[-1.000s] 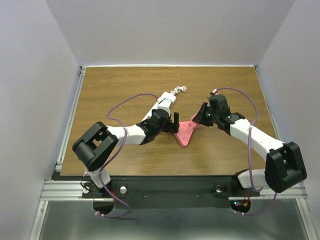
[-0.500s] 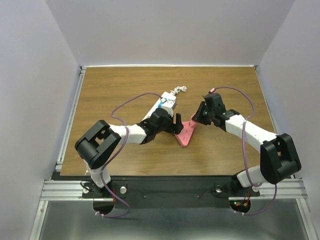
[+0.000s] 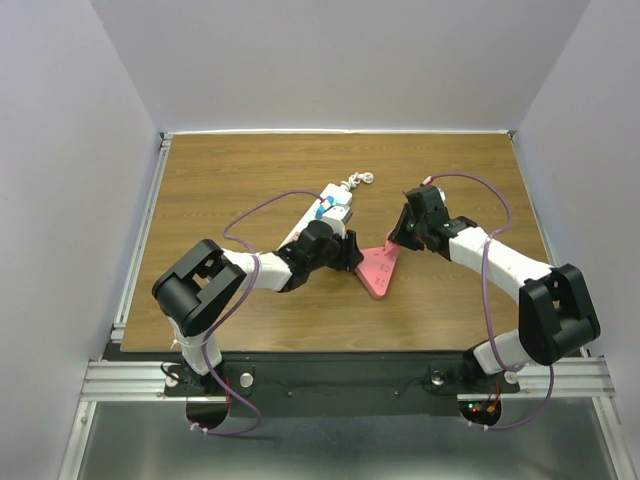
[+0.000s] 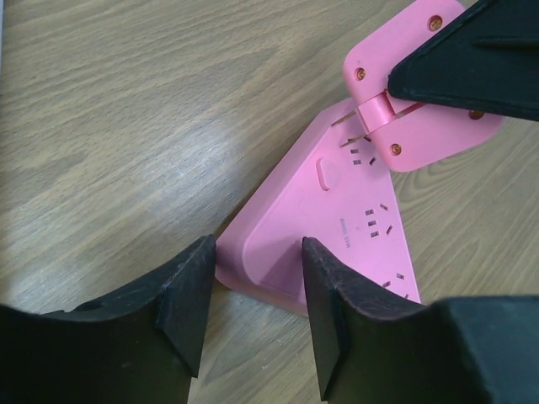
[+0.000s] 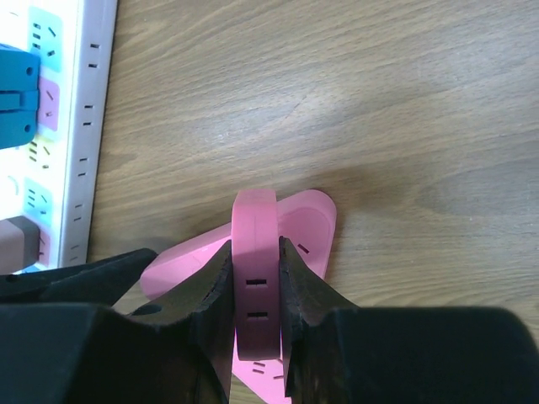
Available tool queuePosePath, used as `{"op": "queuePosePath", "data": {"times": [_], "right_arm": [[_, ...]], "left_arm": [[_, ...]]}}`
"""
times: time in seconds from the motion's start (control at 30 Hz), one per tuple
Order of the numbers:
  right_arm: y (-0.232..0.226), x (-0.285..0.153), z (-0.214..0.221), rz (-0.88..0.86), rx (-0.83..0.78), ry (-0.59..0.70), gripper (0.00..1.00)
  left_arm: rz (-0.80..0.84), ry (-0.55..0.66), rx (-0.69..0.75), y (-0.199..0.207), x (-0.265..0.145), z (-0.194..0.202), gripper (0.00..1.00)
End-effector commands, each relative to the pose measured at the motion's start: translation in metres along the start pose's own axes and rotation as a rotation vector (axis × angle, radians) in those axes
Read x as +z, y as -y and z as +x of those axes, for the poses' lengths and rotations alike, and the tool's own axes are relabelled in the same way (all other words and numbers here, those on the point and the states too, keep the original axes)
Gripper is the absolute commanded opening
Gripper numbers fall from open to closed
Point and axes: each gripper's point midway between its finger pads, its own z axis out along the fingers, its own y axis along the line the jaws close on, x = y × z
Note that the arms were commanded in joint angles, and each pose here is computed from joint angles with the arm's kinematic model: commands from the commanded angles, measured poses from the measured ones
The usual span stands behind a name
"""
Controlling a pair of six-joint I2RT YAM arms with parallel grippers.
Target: Insert the plug
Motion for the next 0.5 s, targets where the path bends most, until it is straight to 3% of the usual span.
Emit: {"op": "queuePosePath", "data": {"times": [0.0, 0.23, 0.47], "right_arm": [[-0.003, -0.011, -0.012, 0.024, 0.010, 0.036, 0.01], [0.006, -0.020, -0.012, 0.075, 0.017, 0.042, 0.00], [0.005, -0.036, -0.018, 0.068, 0.029, 0.069, 0.00]], "left_arm": [[0.036, -0.011, 0.009, 0.004, -0.001, 0.007, 0.39], [0.057, -0.020, -0.006, 0.006, -0.004, 0.014, 0.25], [0.065, -0.014, -0.008, 0.006, -0.004, 0.015, 0.21]]}}
